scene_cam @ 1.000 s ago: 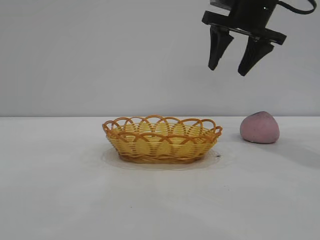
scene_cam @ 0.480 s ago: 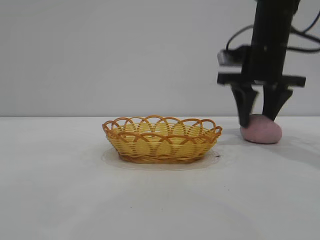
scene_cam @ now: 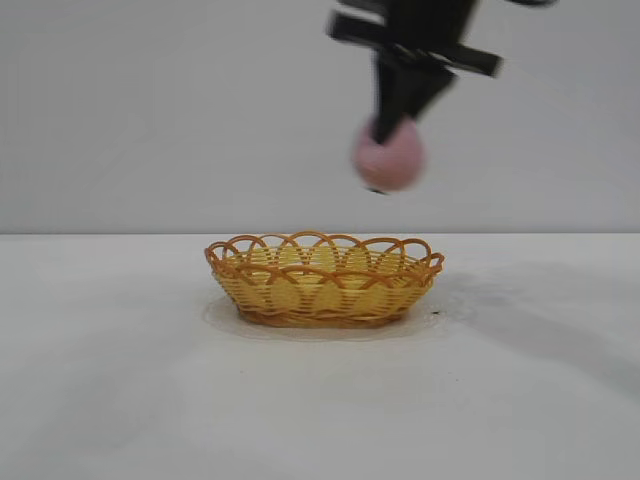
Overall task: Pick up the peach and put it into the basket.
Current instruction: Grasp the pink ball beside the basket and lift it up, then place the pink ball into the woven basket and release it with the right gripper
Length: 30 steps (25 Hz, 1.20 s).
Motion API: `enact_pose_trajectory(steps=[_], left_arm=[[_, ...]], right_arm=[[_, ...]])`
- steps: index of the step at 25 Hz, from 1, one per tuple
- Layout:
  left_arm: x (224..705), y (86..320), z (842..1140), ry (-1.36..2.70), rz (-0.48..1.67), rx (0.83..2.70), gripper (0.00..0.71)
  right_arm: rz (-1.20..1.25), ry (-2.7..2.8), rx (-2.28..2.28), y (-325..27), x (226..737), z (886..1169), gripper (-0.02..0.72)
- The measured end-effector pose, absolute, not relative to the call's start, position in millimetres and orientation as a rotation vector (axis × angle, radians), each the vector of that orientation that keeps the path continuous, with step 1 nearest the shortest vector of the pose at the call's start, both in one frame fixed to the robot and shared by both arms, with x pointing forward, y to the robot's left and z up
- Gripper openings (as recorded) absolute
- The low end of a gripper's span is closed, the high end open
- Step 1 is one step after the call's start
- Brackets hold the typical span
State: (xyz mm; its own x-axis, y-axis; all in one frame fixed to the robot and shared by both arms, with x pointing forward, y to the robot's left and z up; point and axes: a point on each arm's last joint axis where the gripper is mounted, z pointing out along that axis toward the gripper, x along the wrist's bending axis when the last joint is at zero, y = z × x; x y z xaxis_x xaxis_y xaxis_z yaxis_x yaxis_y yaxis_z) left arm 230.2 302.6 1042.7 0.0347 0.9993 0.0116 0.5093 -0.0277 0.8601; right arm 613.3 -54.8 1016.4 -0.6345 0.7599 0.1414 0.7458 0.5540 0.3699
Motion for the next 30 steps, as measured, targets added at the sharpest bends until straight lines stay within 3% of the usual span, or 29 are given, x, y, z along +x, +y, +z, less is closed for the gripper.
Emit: enact_pose_trajectory(steps=[5, 12, 13, 14, 15, 20, 22, 25, 27, 30], left_arm=[[230, 303, 1043, 1.555, 0.900, 1.621, 0.496], [230, 303, 1043, 1.555, 0.900, 1.621, 0.496], [230, 303, 1043, 1.555, 0.900, 1.621, 0.496], [230, 303, 1043, 1.555, 0.900, 1.621, 0.496], [230, 302, 1043, 1.555, 0.898, 1.621, 0.448], [230, 302, 1043, 1.555, 0.898, 1.621, 0.382], [230, 302, 1043, 1.555, 0.898, 1.621, 0.297], [230, 302, 1043, 1.555, 0.898, 1.621, 0.169], [230, 302, 1043, 1.555, 0.898, 1.621, 0.084], [230, 302, 1043, 1.555, 0.898, 1.621, 0.084]], right_arm=[[0.522, 2.860, 1.282, -24, 594, 990, 0.000], [0.416, 2.825, 1.340, -19, 599, 959, 0.000], [0.398, 2.825, 1.354, -19, 600, 956, 0.061], [0.371, 2.832, 1.367, -19, 599, 952, 0.061], [0.349, 2.837, 1.386, -20, 598, 950, 0.149], [0.324, 2.817, 1.372, -25, 596, 961, 0.547], [0.360, 2.789, 1.382, -34, 595, 979, 0.604], [0.413, 2.689, 1.496, -68, 598, 994, 0.590], [0.404, 2.588, 1.652, -106, 608, 988, 0.493], [0.287, 2.470, 1.881, -167, 617, 964, 0.501]])
